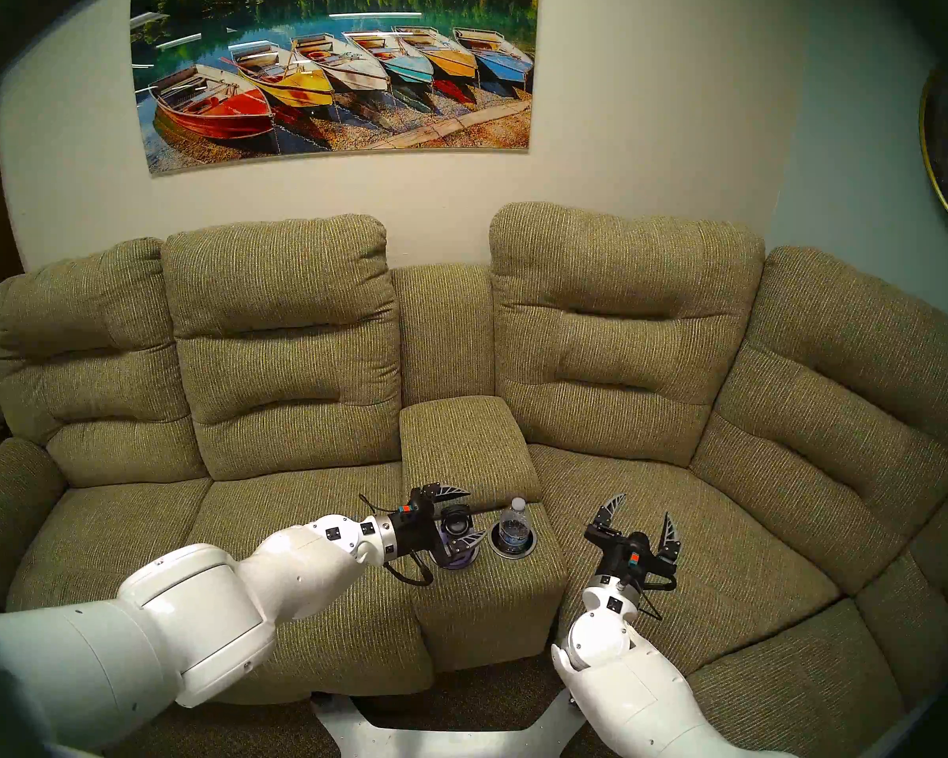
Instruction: Put bottles into cup holders
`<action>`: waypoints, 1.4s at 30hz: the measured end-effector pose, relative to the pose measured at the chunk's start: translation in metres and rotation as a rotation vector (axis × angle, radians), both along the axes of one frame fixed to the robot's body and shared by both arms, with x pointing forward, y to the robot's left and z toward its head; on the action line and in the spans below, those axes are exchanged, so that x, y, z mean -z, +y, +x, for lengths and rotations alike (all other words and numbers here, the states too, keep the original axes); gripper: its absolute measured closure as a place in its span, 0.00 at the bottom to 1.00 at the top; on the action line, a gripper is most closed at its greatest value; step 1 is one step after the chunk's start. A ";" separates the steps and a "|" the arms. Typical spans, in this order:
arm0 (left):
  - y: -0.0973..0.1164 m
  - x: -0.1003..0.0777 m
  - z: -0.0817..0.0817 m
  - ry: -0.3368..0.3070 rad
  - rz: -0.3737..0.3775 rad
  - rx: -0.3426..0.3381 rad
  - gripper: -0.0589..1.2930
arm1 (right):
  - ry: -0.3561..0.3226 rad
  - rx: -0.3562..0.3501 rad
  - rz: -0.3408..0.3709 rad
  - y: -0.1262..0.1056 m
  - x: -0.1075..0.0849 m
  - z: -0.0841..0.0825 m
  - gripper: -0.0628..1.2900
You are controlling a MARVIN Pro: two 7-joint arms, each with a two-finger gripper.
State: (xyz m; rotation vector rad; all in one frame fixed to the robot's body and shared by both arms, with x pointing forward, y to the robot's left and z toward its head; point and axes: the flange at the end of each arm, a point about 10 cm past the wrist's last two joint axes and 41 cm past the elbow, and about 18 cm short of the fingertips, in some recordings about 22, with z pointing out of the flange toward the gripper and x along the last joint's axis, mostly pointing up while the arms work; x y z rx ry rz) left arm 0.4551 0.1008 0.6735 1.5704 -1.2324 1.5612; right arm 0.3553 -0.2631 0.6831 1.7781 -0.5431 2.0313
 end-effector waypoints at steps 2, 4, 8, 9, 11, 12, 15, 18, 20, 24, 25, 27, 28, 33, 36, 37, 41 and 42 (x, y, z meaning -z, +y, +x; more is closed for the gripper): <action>0.002 -0.005 0.001 -0.028 -0.010 0.024 0.06 | 0.001 -0.001 0.001 0.000 0.000 0.000 0.05; 0.004 -0.010 0.002 -0.065 -0.024 0.054 0.06 | 0.002 -0.002 0.002 0.000 -0.001 0.000 0.05; 0.007 -0.023 0.004 -0.133 -0.064 0.093 0.06 | 0.004 -0.004 0.003 0.000 -0.001 -0.001 0.05; 0.008 -0.026 0.005 -0.143 -0.075 0.089 0.06 | 0.005 -0.005 0.003 0.000 -0.001 -0.001 0.05; 0.008 -0.031 0.006 -0.166 -0.103 0.076 0.06 | 0.006 -0.005 0.003 0.000 -0.001 -0.001 0.05; 0.008 -0.032 0.006 -0.170 -0.111 0.073 0.06 | 0.007 -0.006 0.003 0.000 -0.001 -0.001 0.05; 0.005 -0.034 0.003 -0.187 -0.138 0.074 0.06 | 0.008 -0.007 0.002 -0.001 -0.002 -0.001 0.05; 0.000 -0.036 -0.001 -0.200 -0.159 0.085 0.06 | 0.009 -0.008 0.001 -0.001 -0.002 -0.001 0.05; -0.004 -0.038 -0.003 -0.208 -0.173 0.095 0.06 | 0.009 -0.009 0.001 -0.001 -0.002 -0.001 0.05; -0.008 -0.040 -0.010 -0.220 -0.198 0.109 0.06 | 0.008 -0.010 0.001 -0.001 -0.002 0.000 0.05; -0.008 -0.040 -0.012 -0.221 -0.203 0.111 0.06 | 0.008 -0.010 0.001 -0.001 -0.002 0.000 0.05; -0.008 -0.040 -0.016 -0.223 -0.213 0.116 0.06 | 0.008 -0.011 0.001 -0.001 -0.002 0.000 0.05; -0.008 -0.039 -0.019 -0.224 -0.218 0.117 0.06 | 0.008 -0.011 0.001 -0.001 -0.002 0.000 0.05; -0.004 -0.038 -0.030 -0.226 -0.240 0.125 0.06 | 0.007 -0.012 0.001 -0.001 -0.002 0.000 0.05; -0.001 -0.039 -0.037 -0.230 -0.253 0.131 0.06 | 0.007 -0.011 0.002 -0.001 -0.002 0.000 0.05; -0.001 -0.039 -0.039 -0.232 -0.257 0.134 0.06 | 0.007 -0.011 0.002 -0.001 -0.002 0.000 0.05; 0.002 -0.042 -0.046 -0.239 -0.276 0.142 0.06 | 0.006 -0.011 0.003 -0.001 -0.003 0.000 0.05; 0.002 -0.043 -0.048 -0.239 -0.284 0.141 0.06 | 0.006 -0.011 0.003 -0.001 -0.003 0.000 0.05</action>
